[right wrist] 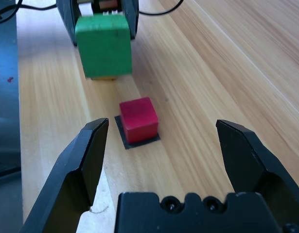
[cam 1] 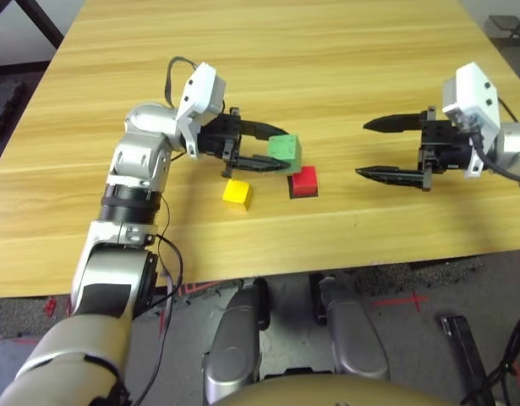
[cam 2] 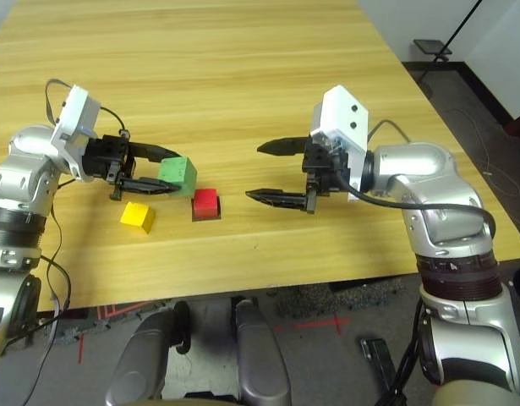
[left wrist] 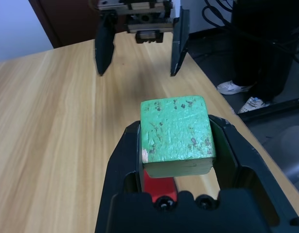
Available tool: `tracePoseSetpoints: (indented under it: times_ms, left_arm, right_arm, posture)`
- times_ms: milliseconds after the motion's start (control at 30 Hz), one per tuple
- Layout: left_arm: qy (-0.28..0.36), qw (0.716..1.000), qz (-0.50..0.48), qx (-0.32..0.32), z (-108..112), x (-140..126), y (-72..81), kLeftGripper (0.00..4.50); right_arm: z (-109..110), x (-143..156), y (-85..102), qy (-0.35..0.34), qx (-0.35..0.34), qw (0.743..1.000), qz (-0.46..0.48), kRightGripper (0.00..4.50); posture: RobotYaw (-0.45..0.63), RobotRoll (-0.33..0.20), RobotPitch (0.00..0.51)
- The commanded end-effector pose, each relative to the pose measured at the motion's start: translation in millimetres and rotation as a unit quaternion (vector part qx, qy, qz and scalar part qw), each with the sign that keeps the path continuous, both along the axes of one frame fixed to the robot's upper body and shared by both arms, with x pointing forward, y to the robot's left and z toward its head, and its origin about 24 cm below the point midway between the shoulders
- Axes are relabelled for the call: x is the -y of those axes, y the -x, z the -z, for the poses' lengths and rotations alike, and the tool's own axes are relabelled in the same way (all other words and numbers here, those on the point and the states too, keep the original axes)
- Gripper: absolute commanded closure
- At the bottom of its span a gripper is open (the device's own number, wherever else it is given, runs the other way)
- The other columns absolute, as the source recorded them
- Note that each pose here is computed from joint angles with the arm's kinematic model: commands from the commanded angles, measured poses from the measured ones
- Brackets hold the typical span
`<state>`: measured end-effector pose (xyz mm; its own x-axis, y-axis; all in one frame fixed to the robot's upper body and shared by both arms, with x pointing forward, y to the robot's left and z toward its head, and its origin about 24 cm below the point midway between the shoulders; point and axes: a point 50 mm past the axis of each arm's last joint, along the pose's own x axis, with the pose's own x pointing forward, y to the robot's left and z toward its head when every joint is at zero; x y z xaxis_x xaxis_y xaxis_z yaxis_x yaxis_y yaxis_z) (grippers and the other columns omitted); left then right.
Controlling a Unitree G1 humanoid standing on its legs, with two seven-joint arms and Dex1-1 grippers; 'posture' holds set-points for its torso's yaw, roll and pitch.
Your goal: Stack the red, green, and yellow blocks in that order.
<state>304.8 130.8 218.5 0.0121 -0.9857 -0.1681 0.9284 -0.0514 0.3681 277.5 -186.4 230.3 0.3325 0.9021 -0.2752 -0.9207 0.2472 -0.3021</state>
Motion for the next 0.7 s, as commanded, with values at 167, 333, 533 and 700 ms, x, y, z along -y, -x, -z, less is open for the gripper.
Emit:
tracePoseSetpoints:
  times_ms: [167,333,533,700]
  left_arm:
    - [-0.019,0.999,-0.044,0.014,3.2,8.9,-4.3,2.42]
    - [-0.029,0.999,-0.043,0.010,10.7,8.2,-6.7,2.42]
    - [-0.043,0.998,-0.049,0.010,17.5,9.8,-9.7,2.42]
    - [-0.056,0.997,-0.060,0.007,26.2,14.7,-14.3,2.42]
  right_arm:
    - [0.1,-2.8,5.7,-0.008,0.001,1.000,-0.003,0.00]
    - [1.1,-3.2,5.9,-0.010,0.001,1.000,-0.001,0.00]
    - [0.8,-4.0,5.6,-0.012,0.002,1.000,0.000,0.00]
    - [2.0,-4.4,4.7,-0.014,0.003,1.000,0.001,0.00]
  posture:
    - [0.14,0.024,0.234]
    - [0.13,0.024,0.232]
    - [0.13,0.025,0.233]
    - [0.13,0.027,0.231]
